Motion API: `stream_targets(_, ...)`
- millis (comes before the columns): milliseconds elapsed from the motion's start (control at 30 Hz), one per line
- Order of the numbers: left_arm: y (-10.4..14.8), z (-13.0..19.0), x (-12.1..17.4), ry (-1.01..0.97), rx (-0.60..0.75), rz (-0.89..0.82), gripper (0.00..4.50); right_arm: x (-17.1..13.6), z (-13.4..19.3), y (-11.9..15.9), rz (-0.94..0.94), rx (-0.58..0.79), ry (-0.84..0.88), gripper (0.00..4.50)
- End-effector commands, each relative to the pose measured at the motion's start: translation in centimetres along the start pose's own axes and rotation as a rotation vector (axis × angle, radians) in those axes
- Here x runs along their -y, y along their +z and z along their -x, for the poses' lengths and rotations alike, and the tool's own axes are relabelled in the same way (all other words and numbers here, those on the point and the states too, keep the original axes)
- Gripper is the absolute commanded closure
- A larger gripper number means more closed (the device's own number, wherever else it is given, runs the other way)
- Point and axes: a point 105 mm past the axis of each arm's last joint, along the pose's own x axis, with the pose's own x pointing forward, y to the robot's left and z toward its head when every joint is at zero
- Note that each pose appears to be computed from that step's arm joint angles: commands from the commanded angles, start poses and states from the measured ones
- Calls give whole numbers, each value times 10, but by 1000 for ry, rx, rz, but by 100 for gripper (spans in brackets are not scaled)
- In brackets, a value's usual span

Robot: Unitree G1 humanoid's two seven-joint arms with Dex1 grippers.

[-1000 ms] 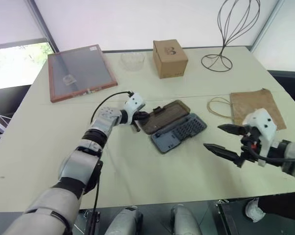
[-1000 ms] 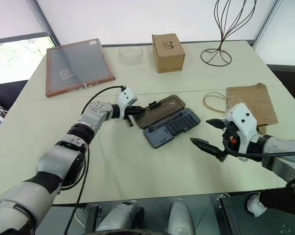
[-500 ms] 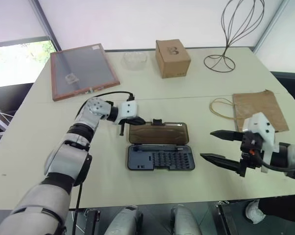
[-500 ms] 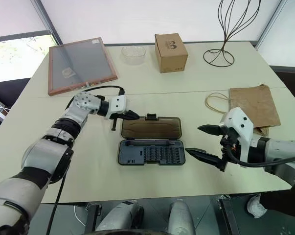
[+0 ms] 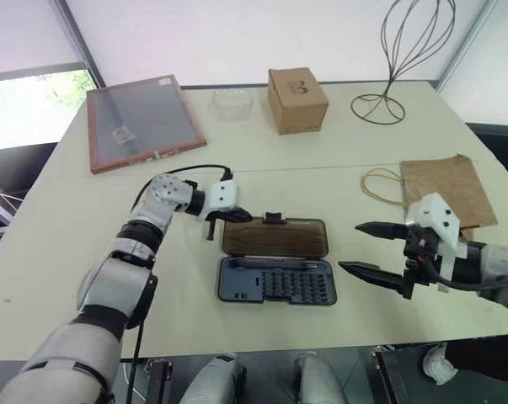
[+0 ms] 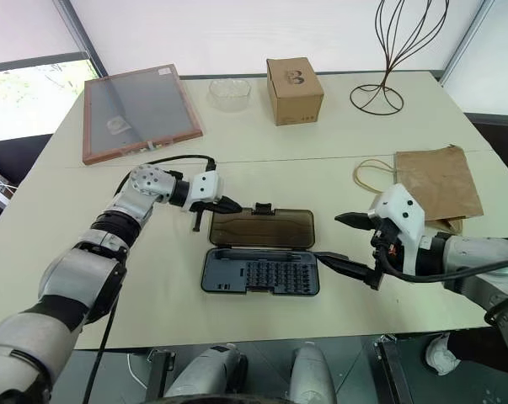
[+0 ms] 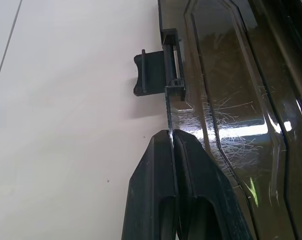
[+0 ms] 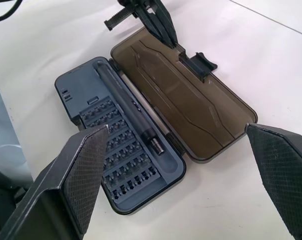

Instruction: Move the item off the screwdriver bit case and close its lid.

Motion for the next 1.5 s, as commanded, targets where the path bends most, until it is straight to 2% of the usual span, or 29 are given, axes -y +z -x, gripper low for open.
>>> stream_targets(33,5,9,-5,19,3,-22,444,2,0,8,34,33,-6,0)
stream_targets(433,7,16,-6,44,-3,-4,444,9,-5,6,34,42,-10,0)
stream_targets(467,6,16,-7,47,-5,-1,389,9,-5,6,34,41,-10,0)
stream_targets(500,6,16,-7,50,-5,2,368,9,-6,6,35,41,-10,0)
stream_targets(667,6,17,-10,77,0,6,117,13,-5,6,30,46,-28,0)
stream_targets(700,9,19,-14,100,24,31,53,14,-5,7,29,47,-33,0)
stream_targets(733,14,23,-21,143,70,84,11,14,-5,7,28,48,-35,0)
stream_targets(867,38,56,-40,232,297,323,4,21,-4,11,31,76,-61,0)
stream_targets(933,46,70,-27,204,351,387,4,39,-5,18,28,117,-145,0)
stream_targets(1000,51,78,-5,167,328,400,4,60,-8,24,41,141,-251,0)
stream_targets(1100,68,85,35,138,314,440,86,87,-16,35,81,169,-369,0)
stream_targets(1200,77,83,67,111,281,459,239,95,-27,40,96,179,-372,0)
stream_targets(1333,68,72,106,114,214,498,445,104,-47,42,107,175,-346,0)
stream_targets(1500,47,59,128,96,78,418,445,114,-62,42,108,150,-337,0)
